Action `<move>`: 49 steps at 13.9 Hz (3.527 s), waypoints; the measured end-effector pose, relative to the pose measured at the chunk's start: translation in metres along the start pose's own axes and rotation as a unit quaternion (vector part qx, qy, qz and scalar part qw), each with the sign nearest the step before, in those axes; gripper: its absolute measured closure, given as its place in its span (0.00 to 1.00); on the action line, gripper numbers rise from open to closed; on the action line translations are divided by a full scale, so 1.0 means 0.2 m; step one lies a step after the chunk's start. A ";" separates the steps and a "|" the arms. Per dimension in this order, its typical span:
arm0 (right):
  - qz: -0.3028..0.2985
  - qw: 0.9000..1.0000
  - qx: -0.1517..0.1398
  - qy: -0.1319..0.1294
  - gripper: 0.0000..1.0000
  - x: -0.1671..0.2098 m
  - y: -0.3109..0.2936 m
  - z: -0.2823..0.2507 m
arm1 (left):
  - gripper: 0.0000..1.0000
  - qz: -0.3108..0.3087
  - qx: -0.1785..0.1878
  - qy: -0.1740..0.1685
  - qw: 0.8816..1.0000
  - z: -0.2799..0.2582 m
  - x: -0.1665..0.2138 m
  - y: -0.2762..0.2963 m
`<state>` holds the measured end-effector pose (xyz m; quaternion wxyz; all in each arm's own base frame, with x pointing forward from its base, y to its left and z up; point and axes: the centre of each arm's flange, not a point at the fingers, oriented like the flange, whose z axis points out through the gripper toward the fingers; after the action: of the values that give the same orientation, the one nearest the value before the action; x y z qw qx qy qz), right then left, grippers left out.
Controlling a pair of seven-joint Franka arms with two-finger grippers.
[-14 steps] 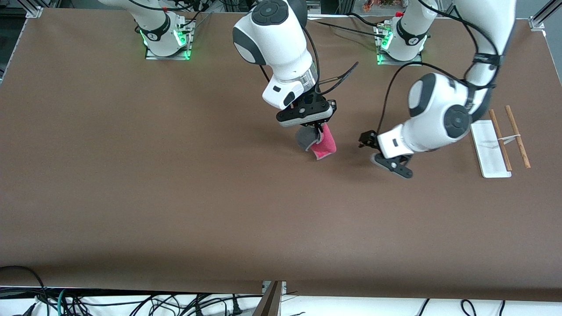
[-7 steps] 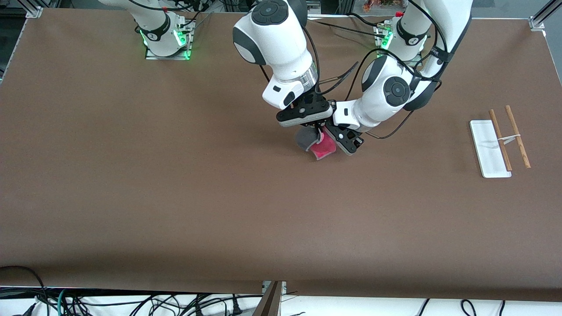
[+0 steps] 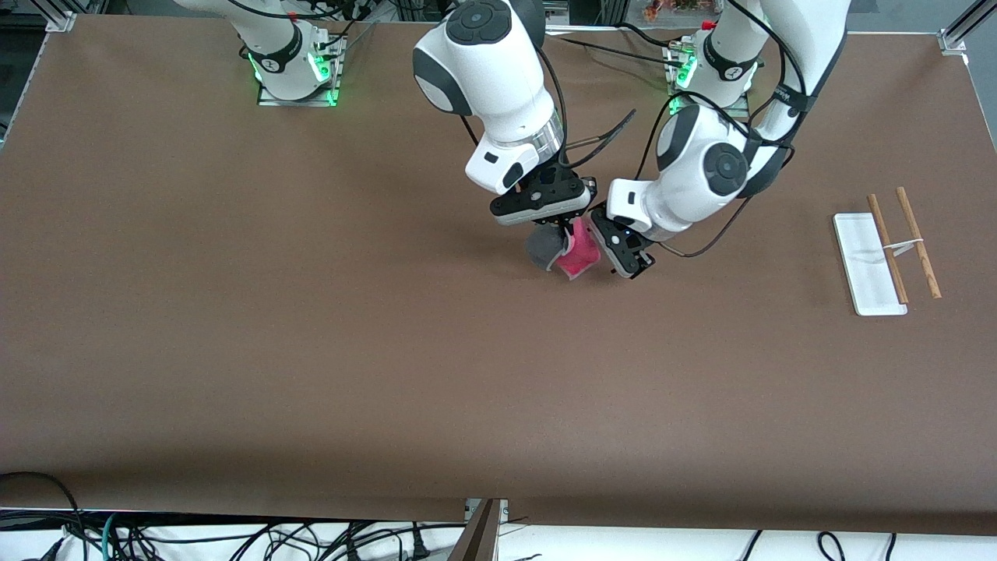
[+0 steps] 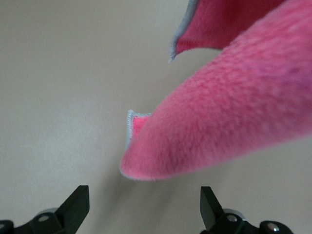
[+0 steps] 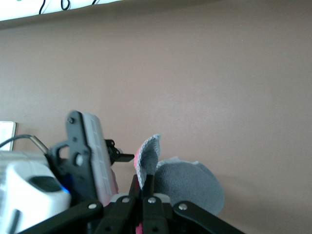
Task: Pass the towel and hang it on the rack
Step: 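Grasp the hanging towel with the left gripper below the right gripper, then carry the towel to the rack with the left gripper while the right gripper releases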
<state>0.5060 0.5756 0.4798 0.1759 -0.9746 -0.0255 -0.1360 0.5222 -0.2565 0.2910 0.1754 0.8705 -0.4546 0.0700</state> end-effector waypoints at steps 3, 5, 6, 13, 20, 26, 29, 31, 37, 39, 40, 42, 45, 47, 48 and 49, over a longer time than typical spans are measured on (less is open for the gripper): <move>0.000 1.000 0.000 0.000 0.97 0.00 0.00 0.00 | 0.00 0.035 -0.023 0.051 0.998 -0.05 -0.05 -0.10; 0.000 1.000 0.000 0.000 0.97 0.00 0.00 0.00 | 0.00 0.043 -0.030 0.071 0.996 -0.06 -0.07 -0.13; 0.000 1.000 0.000 0.000 0.97 0.00 0.00 0.00 | 0.00 0.047 -0.031 0.078 0.995 -0.07 -0.06 -0.13; 0.000 1.000 0.000 0.001 0.97 0.00 0.00 0.00 | 0.00 0.064 -0.033 0.088 0.994 -0.08 0.01 -0.08; 0.000 1.000 0.002 0.003 0.97 0.01 0.00 0.00 | 0.35 0.067 -0.045 0.096 0.992 -0.04 0.08 -0.04; 0.000 1.000 0.005 0.007 0.97 0.01 0.00 -0.01 | 0.83 0.066 -0.047 0.095 0.992 -0.03 0.08 -0.05; 0.000 1.000 0.005 0.007 0.97 0.01 0.00 -0.01 | 0.97 0.062 -0.042 0.100 0.992 -0.06 0.08 -0.09; 0.000 1.000 0.005 0.007 0.97 0.01 0.00 -0.01 | 0.97 0.057 -0.037 0.106 0.992 -0.11 0.06 -0.14; -0.011 1.000 -0.008 0.019 0.51 0.06 0.04 -0.01 | 0.97 0.043 -0.049 0.099 0.993 -0.36 -0.08 -0.31; -0.023 0.999 -0.019 0.024 0.27 0.15 0.15 -0.02 | 0.97 0.034 -0.056 0.090 0.994 -0.49 -0.18 -0.39; -0.030 0.999 -0.028 0.025 0.18 0.22 0.22 -0.02 | 0.97 0.030 -0.056 0.083 0.995 -0.54 -0.25 -0.43; -0.041 0.997 -0.063 0.018 0.00 0.37 0.45 -0.03 | 0.97 0.009 -0.066 0.060 0.996 -0.63 -0.44 -0.56; -0.073 0.989 -0.128 0.003 0.00 0.63 0.89 -0.12 | 0.97 0.000 -0.080 0.051 0.996 -0.82 -0.86 -0.82; -0.075 0.984 -0.163 0.007 0.00 0.76 1.14 -0.23 | 0.97 -0.008 -0.082 0.042 0.996 -0.94 -1.15 -0.97; -0.074 0.981 -0.176 0.014 0.00 0.81 1.24 -0.29 | 0.97 -0.014 -0.084 0.031 0.996 -1.00 -1.29 -1.02; -0.074 0.979 -0.188 0.020 0.00 0.86 1.32 -0.35 | 0.97 -0.015 -0.087 0.021 0.996 -1.05 -1.42 -1.07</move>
<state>0.6787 0.3043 0.5017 -0.0206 -0.9828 -0.0677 -0.1706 0.5400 0.1512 0.3542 0.2613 0.8569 -0.4421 0.0456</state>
